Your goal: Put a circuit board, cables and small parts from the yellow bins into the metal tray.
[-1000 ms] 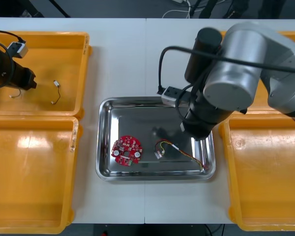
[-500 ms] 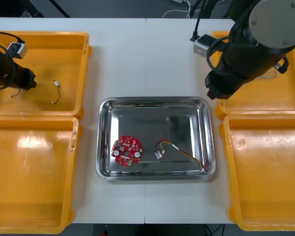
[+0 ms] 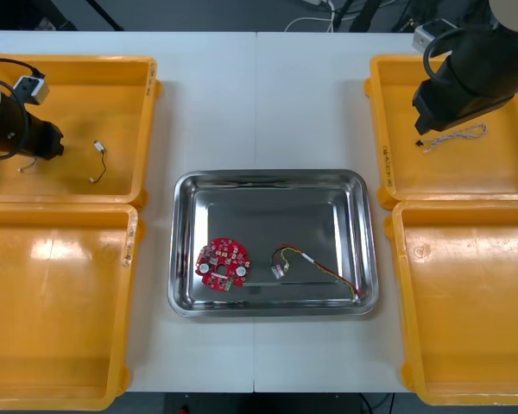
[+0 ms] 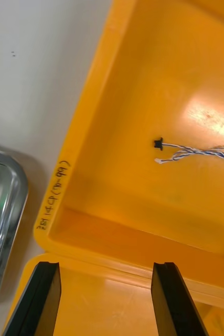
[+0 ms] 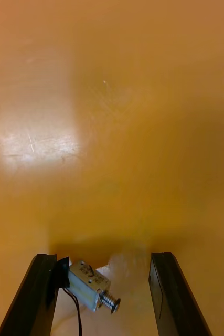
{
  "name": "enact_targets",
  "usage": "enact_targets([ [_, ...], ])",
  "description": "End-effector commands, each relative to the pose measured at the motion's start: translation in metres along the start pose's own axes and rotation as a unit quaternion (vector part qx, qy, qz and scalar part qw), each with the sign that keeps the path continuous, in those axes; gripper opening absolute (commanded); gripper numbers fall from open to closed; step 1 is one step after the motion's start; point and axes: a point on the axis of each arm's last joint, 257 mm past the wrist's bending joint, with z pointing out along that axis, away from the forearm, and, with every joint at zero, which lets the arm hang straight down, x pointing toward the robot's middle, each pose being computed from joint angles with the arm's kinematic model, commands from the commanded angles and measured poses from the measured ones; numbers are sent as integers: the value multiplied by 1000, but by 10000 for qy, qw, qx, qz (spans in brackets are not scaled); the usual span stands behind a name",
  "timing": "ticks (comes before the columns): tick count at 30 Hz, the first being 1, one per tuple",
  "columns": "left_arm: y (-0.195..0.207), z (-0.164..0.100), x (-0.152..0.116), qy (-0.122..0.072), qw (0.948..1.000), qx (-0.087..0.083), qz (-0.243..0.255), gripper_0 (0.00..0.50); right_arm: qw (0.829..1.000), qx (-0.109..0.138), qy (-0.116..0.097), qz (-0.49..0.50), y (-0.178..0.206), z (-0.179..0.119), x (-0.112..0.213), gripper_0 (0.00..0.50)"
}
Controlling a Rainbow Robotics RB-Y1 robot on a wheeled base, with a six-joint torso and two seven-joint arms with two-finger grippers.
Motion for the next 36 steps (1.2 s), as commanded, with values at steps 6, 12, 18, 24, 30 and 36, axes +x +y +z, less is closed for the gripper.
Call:
enact_targets([
  [6, -6, 2, -8, -72, 9952, -67, 975, 474, 9982, 182, -235, 514, -45, -9, -18, 500],
  [12, -5, 3, -5, -48, 9951, -71, 989, 0, 9963, 122, -239, 817, -61, 3, -19, 500],
  [18, -6, 3, -5, -36, 9950, -70, 996, 0, 9943, 6, -224, 1045, -72, 14, -25, 500],
  [24, -5, 3, -4, -29, 9949, -89, 1006, 0, 9910, -95, -212, 1321, -83, 28, -29, 500],
  [30, -1, -2, -1, 83, 9948, -91, 1007, 0, 9882, -14, -244, 1512, -92, 40, -35, 500],
  [36, 1, -15, -6, 128, 9944, -79, 1043, 0, 9860, 178, -239, 1639, -99, 45, -41, 500],
])
